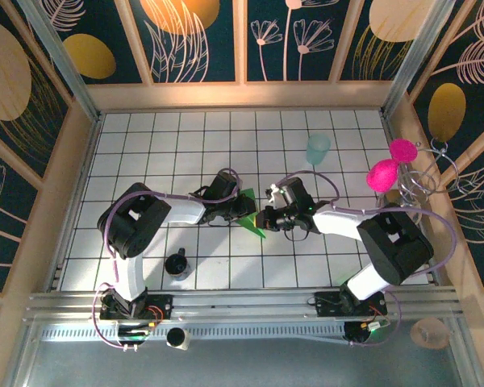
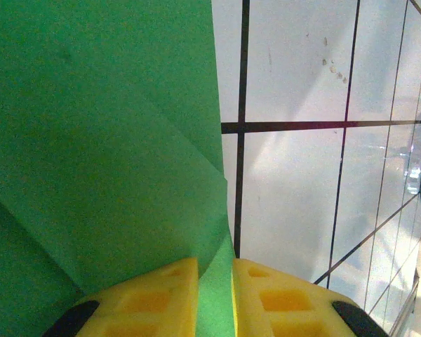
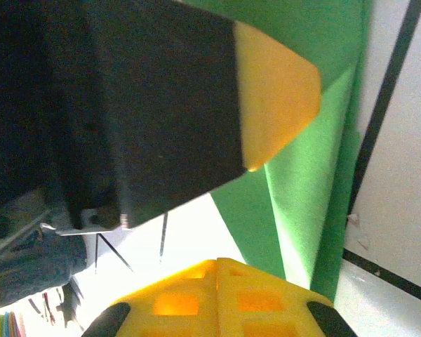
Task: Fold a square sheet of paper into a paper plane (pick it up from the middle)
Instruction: Fourth fold the wing at the center of the table.
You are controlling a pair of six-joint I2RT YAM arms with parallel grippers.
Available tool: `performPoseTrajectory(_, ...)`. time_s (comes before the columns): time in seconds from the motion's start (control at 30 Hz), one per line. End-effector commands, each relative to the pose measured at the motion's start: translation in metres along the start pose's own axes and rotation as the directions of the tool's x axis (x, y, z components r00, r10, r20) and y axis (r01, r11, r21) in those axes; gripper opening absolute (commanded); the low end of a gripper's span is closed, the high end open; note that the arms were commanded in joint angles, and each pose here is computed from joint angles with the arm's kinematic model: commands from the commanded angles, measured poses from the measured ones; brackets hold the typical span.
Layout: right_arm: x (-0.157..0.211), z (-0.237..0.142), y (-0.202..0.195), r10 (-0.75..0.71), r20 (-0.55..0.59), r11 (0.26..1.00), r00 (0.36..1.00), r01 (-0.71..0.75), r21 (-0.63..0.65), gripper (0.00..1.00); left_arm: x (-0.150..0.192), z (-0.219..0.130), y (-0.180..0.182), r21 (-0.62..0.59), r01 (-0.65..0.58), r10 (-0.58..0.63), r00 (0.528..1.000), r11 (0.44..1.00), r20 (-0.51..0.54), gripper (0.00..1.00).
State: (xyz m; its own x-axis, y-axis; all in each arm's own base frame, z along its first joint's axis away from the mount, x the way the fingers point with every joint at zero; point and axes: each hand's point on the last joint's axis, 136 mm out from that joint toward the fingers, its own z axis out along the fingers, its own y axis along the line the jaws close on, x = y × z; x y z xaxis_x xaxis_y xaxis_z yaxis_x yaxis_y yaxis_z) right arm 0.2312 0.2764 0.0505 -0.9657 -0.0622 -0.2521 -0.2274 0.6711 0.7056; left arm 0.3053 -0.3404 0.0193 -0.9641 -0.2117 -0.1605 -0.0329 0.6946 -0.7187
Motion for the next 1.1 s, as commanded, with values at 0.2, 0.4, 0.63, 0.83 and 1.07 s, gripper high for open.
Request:
performPoseTrajectory(0.2, 0.025, 0.010, -0.022, 0.065, -0.083, 0.996, 0.994, -0.060, 0.070, 0.07, 0.012, 0.007, 0.039, -0.134, 0.045, -0.050, 0.998, 0.990, -0.034, 0.22)
performPoseTrajectory(0.4, 0.030, 0.013, -0.033, 0.081, -0.099, 0.992, 0.992, -0.070, 0.104, 0.07, 0.013, 0.008, 0.044, -0.153, 0.053, -0.059, 0.998, 0.987, -0.036, 0.22)
performPoseTrajectory(0.63, 0.035, 0.016, -0.039, 0.088, -0.113, 0.990, 0.990, -0.075, 0.121, 0.07, 0.015, 0.009, 0.050, -0.176, 0.060, -0.068, 0.997, 0.982, -0.041, 0.22)
performPoseTrajectory(0.83, 0.044, 0.017, -0.049, 0.108, -0.134, 0.985, 0.985, -0.088, 0.150, 0.06, 0.017, 0.009, 0.061, -0.231, 0.072, -0.084, 0.996, 0.970, -0.041, 0.22)
performPoseTrajectory(1.07, 0.076, 0.005, -0.059, 0.145, -0.182, 0.979, 0.973, -0.115, 0.166, 0.05, 0.020, 0.006, 0.072, -0.269, 0.081, -0.093, 0.995, 0.960, -0.033, 0.21)
